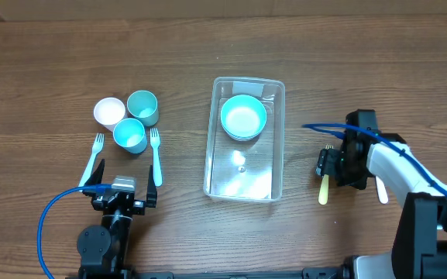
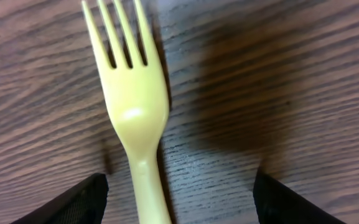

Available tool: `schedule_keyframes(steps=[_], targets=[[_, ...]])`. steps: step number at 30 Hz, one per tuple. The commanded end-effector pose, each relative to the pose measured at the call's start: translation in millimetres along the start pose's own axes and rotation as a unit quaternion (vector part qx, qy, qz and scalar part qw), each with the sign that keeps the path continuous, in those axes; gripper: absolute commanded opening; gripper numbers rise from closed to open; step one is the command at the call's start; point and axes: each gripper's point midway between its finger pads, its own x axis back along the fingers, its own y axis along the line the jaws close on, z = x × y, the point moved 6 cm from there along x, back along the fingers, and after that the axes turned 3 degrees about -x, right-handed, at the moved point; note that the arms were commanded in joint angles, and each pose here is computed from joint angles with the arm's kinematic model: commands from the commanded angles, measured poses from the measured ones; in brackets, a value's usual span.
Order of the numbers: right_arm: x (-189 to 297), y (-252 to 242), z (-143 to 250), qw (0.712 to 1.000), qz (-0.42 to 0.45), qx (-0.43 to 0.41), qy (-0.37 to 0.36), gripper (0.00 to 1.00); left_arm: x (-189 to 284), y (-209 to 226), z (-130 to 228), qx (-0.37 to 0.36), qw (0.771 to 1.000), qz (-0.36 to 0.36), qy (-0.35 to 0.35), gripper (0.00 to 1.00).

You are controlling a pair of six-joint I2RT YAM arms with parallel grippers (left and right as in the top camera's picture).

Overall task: Pack container
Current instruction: 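Close the right gripper on the yellow fork handle, then lift the yellow fork and carry it into the container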

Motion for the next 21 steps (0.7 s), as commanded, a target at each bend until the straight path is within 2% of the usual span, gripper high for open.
schedule_keyframes(steps=[1,5,9,10,14,21], targets=[[-16,1,15,0.999,0.031,0.014,0.005,0.76,0,-1,0,-0.006,1.000,0.003,-0.004,1.00],[-16,6,16,0.999,0.038,0.023,0.000,0.71,0,-1,0,-0.006,1.000,0.003,-0.004,1.00],[-16,6,16,0.999,0.038,0.024,0.000,0.53,0,-1,0,-0.006,1.000,0.003,-0.004,1.00],[-16,6,16,0.999,0.038,0.024,0.001,0.42,0,-1,0,-0.006,1.000,0.003,-0.004,1.00],[-16,6,15,0.999,0.038,0.024,0.000,0.26,0,-1,0,-0.006,1.000,0.003,-0.004,1.00],[-5,11,5,0.999,0.035,0.024,-0.009,0.17,0,-1,0,-0.006,1.000,0.003,-0.004,1.00]])
